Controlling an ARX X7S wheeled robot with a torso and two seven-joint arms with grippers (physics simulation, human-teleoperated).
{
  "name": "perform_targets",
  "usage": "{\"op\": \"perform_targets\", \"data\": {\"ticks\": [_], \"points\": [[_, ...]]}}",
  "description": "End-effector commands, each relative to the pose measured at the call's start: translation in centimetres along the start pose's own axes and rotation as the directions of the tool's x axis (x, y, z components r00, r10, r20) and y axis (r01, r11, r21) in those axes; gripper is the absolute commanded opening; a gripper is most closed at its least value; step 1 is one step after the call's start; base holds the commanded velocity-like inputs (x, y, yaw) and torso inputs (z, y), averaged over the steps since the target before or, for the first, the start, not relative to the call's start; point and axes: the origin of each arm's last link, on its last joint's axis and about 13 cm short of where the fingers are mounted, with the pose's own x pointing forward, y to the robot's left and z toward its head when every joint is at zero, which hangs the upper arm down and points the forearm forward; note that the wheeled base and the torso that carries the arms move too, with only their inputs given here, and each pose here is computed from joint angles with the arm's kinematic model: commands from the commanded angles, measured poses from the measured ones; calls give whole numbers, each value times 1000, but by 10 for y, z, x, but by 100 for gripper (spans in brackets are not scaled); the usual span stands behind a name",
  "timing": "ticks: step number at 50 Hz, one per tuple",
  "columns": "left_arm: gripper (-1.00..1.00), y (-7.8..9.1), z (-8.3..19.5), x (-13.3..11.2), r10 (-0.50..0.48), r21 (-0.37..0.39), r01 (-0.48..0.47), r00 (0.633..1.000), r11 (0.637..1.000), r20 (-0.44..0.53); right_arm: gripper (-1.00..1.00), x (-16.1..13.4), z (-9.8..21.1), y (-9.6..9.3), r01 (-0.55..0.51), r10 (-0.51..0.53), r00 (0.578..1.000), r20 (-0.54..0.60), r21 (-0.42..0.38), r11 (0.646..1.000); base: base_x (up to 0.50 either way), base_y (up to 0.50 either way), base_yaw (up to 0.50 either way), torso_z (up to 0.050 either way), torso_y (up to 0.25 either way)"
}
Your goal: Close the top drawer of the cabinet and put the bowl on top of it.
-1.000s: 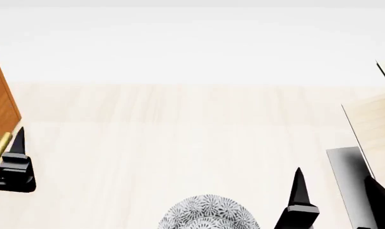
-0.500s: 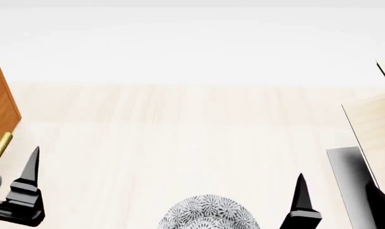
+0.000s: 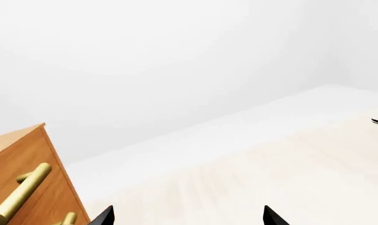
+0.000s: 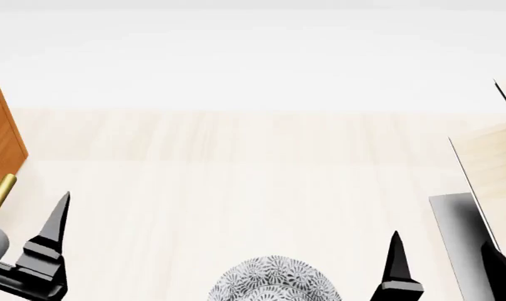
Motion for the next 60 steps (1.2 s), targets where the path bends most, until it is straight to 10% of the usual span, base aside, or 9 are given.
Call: {"op": "perform_targets", "data": {"ticks": [1,60], "points": [[100,2,20,9,-84,-82,82,996,993,-28,100,-1,0,-1,1,-1,1000,2,1,1000,0,0,0,0,0],[100,-2,63,97,-233,17,235,969,972,-85,100,-6,-11,-11,5,-5,1000,-9,11,1000,0,0,0,0,0]]}}
